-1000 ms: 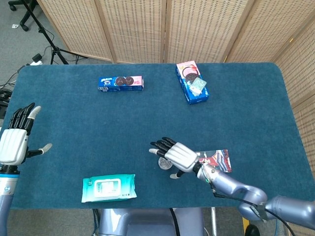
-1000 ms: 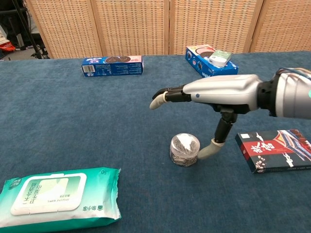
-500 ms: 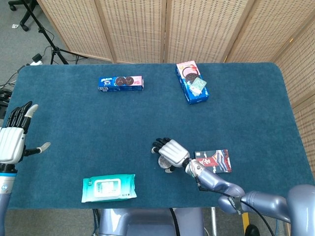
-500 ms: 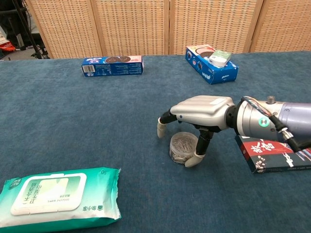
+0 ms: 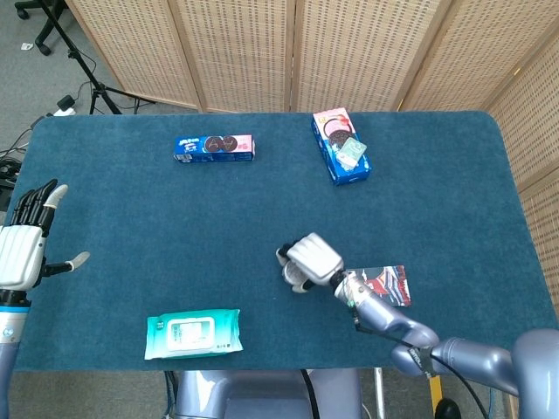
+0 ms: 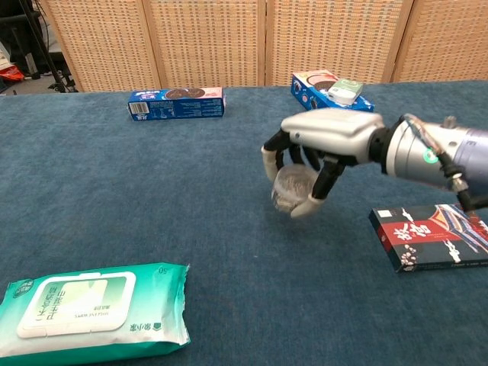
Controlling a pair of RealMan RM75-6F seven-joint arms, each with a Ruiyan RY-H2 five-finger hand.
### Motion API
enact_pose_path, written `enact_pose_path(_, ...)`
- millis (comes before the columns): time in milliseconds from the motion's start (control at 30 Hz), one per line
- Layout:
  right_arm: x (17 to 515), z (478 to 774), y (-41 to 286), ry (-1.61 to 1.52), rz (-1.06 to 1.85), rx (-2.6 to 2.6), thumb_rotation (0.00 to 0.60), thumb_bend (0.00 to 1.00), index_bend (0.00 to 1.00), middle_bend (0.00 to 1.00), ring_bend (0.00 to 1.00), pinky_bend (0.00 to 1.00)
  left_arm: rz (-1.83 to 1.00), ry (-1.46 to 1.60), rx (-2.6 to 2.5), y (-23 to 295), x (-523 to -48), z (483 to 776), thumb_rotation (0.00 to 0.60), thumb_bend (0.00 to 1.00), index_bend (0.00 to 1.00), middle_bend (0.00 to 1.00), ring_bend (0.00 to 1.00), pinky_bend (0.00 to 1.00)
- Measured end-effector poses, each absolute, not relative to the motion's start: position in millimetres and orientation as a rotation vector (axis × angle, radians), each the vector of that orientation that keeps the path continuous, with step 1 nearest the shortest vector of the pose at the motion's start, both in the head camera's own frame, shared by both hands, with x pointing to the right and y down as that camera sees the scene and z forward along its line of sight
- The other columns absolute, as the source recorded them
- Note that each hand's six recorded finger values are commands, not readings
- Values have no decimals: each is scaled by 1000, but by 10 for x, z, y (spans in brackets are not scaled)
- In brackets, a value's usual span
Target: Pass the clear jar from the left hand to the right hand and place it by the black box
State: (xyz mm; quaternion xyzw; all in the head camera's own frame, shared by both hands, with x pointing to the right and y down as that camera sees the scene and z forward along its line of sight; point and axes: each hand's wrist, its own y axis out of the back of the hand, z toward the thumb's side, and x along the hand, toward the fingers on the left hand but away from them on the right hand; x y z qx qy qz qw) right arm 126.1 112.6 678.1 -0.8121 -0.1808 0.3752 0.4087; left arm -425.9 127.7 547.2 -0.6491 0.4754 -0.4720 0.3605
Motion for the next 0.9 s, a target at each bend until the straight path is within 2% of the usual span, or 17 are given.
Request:
enact_pose_path(200, 1753, 6786, 681, -582, 1072, -1941, 600, 455, 611, 613, 556, 549, -1213, 1218, -1672, 1296, -4227, 5469, 600, 61, 0, 0, 0, 0)
enact_pose_path(300, 2073, 6859, 539, -608, 1167, -1891, 600, 492, 611, 612, 556, 549, -1214, 1218, -1670, 1295, -4226, 5469, 600, 60, 0, 0, 0, 0)
enact_pose_path(500, 2397, 6994, 547, -608, 1279, -1911, 600, 521, 611, 611, 557, 549, -1209, 1207, -1669, 1287, -4202, 5479, 600, 60, 0, 0, 0, 0)
enact_pose_path(767, 2441, 7030, 640, -583, 1320, -1982, 600, 531, 611, 608, 557, 548, -1216, 1201, -1664, 1297, -4191, 5489, 600, 60, 0, 0, 0, 0)
enact_pose_path(900, 2452, 7070, 650, -559, 1342, -1979, 600, 603, 611, 604, 557, 549, -1205, 1207, -1656, 1301, -4185, 5467, 600, 60, 0, 0, 0, 0)
